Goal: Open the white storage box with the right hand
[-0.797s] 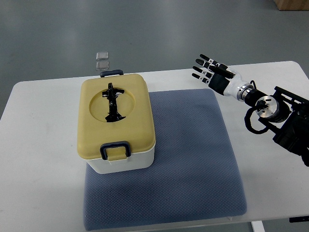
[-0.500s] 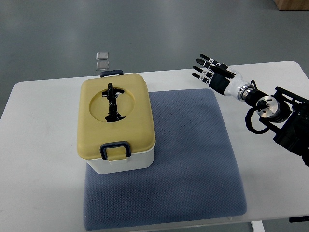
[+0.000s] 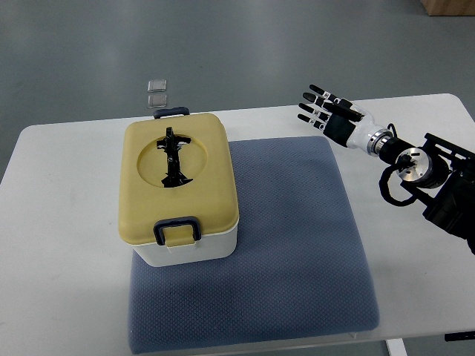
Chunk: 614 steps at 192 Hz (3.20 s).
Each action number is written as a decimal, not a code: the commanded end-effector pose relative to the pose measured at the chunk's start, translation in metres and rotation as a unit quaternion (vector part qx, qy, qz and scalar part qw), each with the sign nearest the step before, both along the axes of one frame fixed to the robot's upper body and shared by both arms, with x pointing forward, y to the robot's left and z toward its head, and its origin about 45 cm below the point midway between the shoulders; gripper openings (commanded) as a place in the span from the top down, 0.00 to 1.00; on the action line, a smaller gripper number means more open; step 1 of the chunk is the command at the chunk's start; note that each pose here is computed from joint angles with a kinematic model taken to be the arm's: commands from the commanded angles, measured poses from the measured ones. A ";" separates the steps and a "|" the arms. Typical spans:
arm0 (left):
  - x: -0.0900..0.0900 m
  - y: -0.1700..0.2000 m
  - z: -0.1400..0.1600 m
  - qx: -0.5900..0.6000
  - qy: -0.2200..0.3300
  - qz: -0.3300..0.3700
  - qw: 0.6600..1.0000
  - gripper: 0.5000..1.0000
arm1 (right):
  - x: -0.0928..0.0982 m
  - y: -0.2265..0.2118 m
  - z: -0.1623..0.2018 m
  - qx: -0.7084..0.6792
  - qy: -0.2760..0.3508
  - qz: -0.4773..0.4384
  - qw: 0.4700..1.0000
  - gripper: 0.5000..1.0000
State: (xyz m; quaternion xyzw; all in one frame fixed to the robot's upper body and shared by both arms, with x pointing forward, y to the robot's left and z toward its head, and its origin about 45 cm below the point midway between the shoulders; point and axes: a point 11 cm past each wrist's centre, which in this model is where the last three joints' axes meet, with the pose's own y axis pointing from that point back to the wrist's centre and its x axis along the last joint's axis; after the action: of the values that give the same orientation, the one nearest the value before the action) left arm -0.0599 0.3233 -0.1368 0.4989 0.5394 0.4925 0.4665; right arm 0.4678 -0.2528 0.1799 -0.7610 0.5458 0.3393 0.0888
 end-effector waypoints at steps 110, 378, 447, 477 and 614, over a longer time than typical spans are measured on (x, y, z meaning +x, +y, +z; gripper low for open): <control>0.000 0.000 0.000 0.001 0.000 -0.001 1.000 0.00 | 0.023 -0.005 0.051 -0.236 -0.123 0.076 0.961 0.14; -0.001 0.000 0.000 0.000 0.001 0.000 1.000 0.00 | -0.058 0.244 0.196 -0.593 -0.647 0.441 0.186 0.14; -0.001 0.000 0.000 0.001 0.001 0.000 1.000 0.00 | -0.063 0.249 0.175 -0.590 -0.666 0.435 0.137 0.14; -0.001 0.000 0.000 0.000 0.001 0.000 1.000 0.00 | -0.063 0.258 0.168 -0.588 -0.673 0.431 0.127 0.14; -0.001 0.000 0.000 0.000 0.001 0.000 1.000 0.00 | -0.055 0.249 0.171 -0.596 -0.668 0.421 0.147 1.00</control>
State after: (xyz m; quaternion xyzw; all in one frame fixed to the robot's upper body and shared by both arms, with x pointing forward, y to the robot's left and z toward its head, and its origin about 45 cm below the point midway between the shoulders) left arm -0.0603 0.3237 -0.1368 0.4995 0.5392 0.4923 0.4662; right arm 0.4114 -0.0031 0.3462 -0.6190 -0.1057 -0.7462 -0.2210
